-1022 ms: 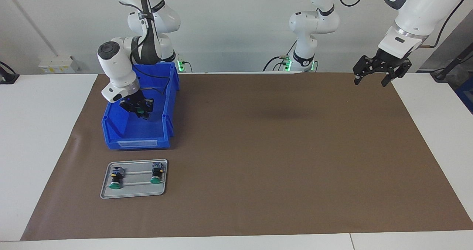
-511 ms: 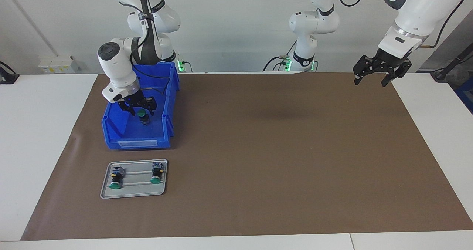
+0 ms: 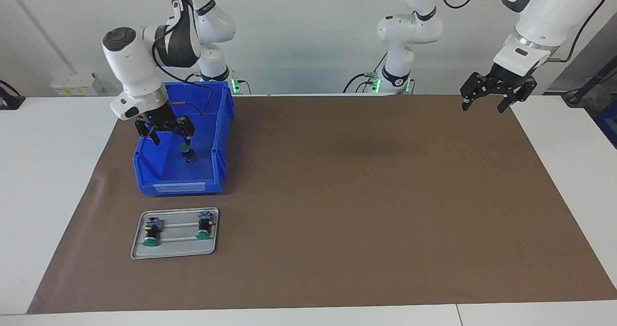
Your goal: Place and press button with both arms
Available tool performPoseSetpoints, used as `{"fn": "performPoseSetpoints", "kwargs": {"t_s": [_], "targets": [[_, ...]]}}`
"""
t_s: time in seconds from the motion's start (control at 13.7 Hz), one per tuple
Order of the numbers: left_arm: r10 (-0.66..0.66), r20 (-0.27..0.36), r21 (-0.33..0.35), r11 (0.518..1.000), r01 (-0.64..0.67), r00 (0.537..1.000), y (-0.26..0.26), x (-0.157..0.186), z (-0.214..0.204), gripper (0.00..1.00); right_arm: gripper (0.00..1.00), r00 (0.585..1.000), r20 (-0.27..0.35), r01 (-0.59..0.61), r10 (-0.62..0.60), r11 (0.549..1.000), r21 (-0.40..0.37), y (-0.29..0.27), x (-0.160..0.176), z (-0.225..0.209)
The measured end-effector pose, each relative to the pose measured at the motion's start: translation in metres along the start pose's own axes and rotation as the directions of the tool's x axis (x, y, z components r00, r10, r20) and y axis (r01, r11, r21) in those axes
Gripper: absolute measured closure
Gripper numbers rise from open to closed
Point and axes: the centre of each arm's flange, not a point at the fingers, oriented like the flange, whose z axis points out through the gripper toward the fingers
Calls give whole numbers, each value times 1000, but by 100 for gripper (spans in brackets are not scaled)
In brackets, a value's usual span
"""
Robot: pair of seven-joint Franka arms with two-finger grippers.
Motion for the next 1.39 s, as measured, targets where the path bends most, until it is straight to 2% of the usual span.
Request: {"fn": "performPoseSetpoints", "kwargs": {"t_s": [0.44,0.73,1.09,1.39], "targets": [[0,0,0,1000,0,1000,0,0,0,0,0,1000,20,-24,24,1000,-8,8,28,-127],[0,0,0,1000,0,1000,0,0,0,0,1,997,41,-61,62,998,-25,27,40,-183],[0,0,0,1000,0,1000,0,0,0,0,0,994,91,-61,64,998,-31,27,52,-165],[0,0,0,1000,0,1000,0,0,0,0,0,994,94,-60,63,998,-31,26,52,-164]]}}
